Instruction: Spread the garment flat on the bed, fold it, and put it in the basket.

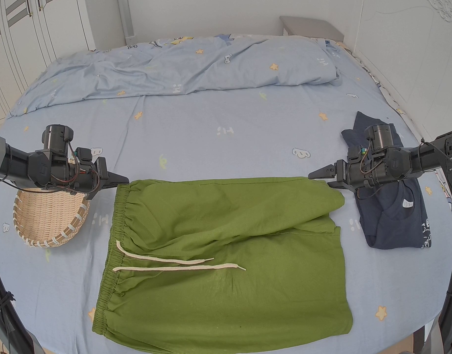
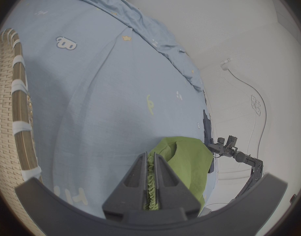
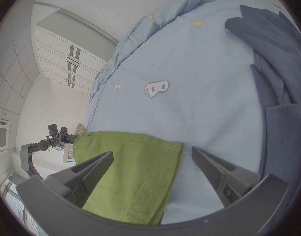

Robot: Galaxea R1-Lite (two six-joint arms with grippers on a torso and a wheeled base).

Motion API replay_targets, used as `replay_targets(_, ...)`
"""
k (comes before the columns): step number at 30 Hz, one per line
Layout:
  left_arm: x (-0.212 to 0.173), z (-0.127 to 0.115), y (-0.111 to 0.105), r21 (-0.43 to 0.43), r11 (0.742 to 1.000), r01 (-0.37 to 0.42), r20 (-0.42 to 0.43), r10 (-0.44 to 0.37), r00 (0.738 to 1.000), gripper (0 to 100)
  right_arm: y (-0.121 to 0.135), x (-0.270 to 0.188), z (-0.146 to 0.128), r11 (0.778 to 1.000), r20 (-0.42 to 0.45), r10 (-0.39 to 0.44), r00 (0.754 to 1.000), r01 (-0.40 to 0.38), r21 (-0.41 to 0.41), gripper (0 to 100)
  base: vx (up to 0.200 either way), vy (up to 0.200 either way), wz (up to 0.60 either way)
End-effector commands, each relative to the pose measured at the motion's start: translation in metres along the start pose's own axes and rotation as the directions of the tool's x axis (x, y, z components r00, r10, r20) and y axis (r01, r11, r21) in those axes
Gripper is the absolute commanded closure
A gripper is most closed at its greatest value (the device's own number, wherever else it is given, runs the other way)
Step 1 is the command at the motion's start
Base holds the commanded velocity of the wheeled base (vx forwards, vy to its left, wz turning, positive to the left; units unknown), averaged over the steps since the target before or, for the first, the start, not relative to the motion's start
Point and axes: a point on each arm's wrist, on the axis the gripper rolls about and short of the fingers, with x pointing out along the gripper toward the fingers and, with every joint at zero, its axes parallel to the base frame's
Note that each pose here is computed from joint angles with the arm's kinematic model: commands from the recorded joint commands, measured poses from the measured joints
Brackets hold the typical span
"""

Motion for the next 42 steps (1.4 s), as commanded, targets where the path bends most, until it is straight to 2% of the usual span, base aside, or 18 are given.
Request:
replay_targets(1,-0.001,0.001,0.000,0.000,1.000,-0.001,0.003,0.001,1.000,100,-0.001,0.002,-0.002,1.000,-0.009,-0.001,1.000,0.001,0.007,0,0.000,0.000,0.00)
replay_targets(2,0.000,0.001,0.001,-0.001,1.000,-0.001,0.002,0.001,1.000,100,-0.001,0.002,-0.002,1.000,-0.009,-0.001,1.000,0.001,0.007,0,0.000,0.000,0.00)
replay_targets(3,0.000,0.001,0.001,-0.001,1.000,-0.001,0.002,0.001,1.000,100,-0.001,0.002,-0.002,1.000,-0.009,-0.001,1.000,0.001,0.007,100,0.000,0.000,0.00)
replay_targets(19,-0.003,0.003,0.001,0.001,1.000,-0.003,0.012,0.002,1.000,100,0.005,-0.006,0.004,1.000,0.022,-0.002,1.000,0.002,-0.011,100,0.000,0.000,0.00)
replay_targets(28,-0.004,0.008,0.002,0.025,1.000,0.006,0.049,-0.007,0.999,100,0.023,-0.025,0.014,0.998,0.093,0.010,0.996,-0.005,-0.057,100,0.000,0.000,0.00)
replay_targets(36,-0.008,0.014,0.005,0.052,0.999,0.008,0.102,-0.014,0.995,100,0.037,-0.039,0.024,0.992,0.201,0.048,0.978,-0.024,-0.123,100,0.000,0.000,0.00)
replay_targets(42,-0.009,0.017,0.007,0.057,0.998,-0.036,0.138,0.028,0.990,100,0.041,-0.040,0.038,0.987,0.247,0.066,0.967,-0.026,-0.161,100,0.000,0.000,0.00)
